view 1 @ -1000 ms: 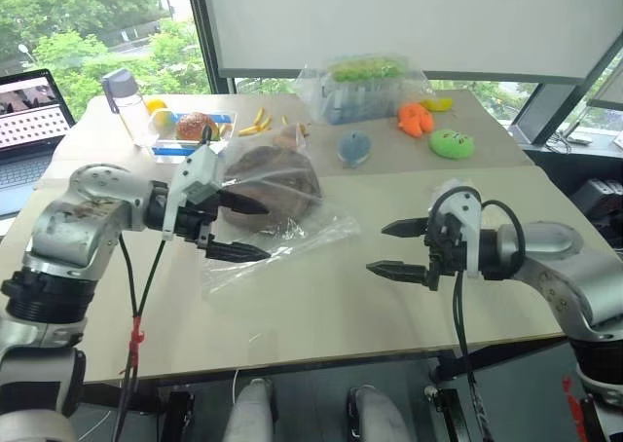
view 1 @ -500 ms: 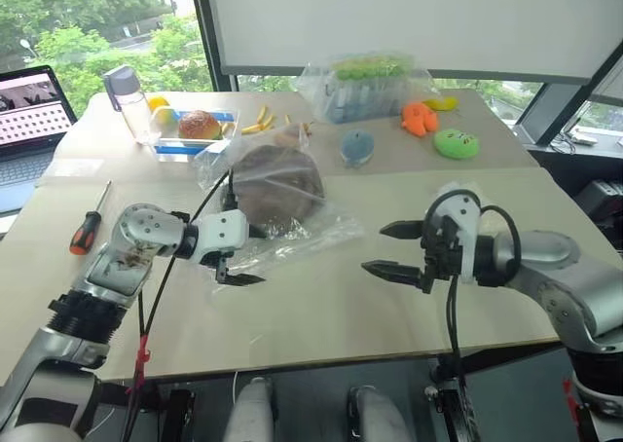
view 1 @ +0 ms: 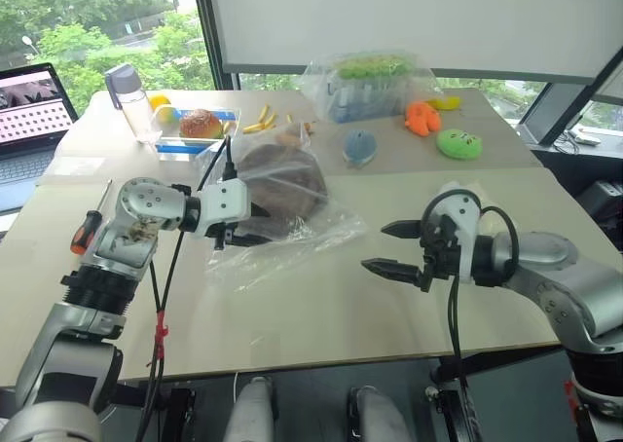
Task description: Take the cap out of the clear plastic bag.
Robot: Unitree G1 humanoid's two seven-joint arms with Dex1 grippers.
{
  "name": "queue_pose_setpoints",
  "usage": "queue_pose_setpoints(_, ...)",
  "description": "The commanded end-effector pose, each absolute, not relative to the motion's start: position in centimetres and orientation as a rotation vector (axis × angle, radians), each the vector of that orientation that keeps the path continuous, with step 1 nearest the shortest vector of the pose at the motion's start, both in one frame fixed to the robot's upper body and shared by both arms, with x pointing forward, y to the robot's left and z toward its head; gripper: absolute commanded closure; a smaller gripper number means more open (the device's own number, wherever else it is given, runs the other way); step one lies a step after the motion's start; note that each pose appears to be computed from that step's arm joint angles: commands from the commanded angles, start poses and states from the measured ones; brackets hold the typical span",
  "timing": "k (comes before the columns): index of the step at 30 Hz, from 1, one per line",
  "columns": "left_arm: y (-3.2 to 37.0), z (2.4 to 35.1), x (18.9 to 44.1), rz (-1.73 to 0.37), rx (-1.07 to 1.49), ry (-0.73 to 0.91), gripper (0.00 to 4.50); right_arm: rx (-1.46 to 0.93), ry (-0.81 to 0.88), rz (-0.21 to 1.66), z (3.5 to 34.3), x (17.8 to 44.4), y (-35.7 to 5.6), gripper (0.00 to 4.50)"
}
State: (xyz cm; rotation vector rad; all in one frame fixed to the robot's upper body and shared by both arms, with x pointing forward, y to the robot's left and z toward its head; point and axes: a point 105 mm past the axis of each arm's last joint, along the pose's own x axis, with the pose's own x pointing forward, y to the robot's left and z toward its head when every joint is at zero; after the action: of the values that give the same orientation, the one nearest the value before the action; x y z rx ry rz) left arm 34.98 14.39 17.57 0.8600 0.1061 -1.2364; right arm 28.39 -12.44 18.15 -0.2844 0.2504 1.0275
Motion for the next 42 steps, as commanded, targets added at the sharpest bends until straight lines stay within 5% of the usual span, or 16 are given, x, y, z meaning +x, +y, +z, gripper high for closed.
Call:
queue_pose_setpoints(1,14.5,18.9,35.4,-1.210,0.891,0.064,3.37,-0.307,0.217,1.016,18.8,28.3,-12.5,0.00)
queue_pose_setpoints(4,14.6,18.7,35.4,-1.219,0.903,0.066,4.39,-0.293,0.217,1.022,18.7,28.2,-12.3,0.00)
queue_pose_setpoints(13,13.8,19.5,35.7,-1.238,0.832,0.019,4.46,-0.254,0.235,1.023,17.8,27.8,-11.8,0.00)
queue_pose_setpoints(17,11.8,21.8,34.4,-1.345,0.687,-0.019,3.26,-0.254,0.240,0.998,17.6,27.9,-12.2,0.00)
queue_pose_setpoints(21,10.5,20.9,30.4,-1.502,0.742,-0.014,2.04,-0.251,0.238,0.994,17.4,28.1,-12.0,0.00)
queue_pose_setpoints(27,11.2,19.4,29.0,-1.489,0.962,-0.016,0.08,-0.244,0.232,0.988,17.3,28.0,-11.9,0.00)
queue_pose_setpoints(36,14.0,18.3,34.3,-1.279,1.073,0.015,0.08,-0.240,0.230,0.968,17.3,28.0,-12.0,0.00)
queue_pose_setpoints(42,13.6,18.0,35.0,-1.301,1.043,0.007,0.08,-0.243,0.226,0.957,17.4,28.1,-12.1,0.00)
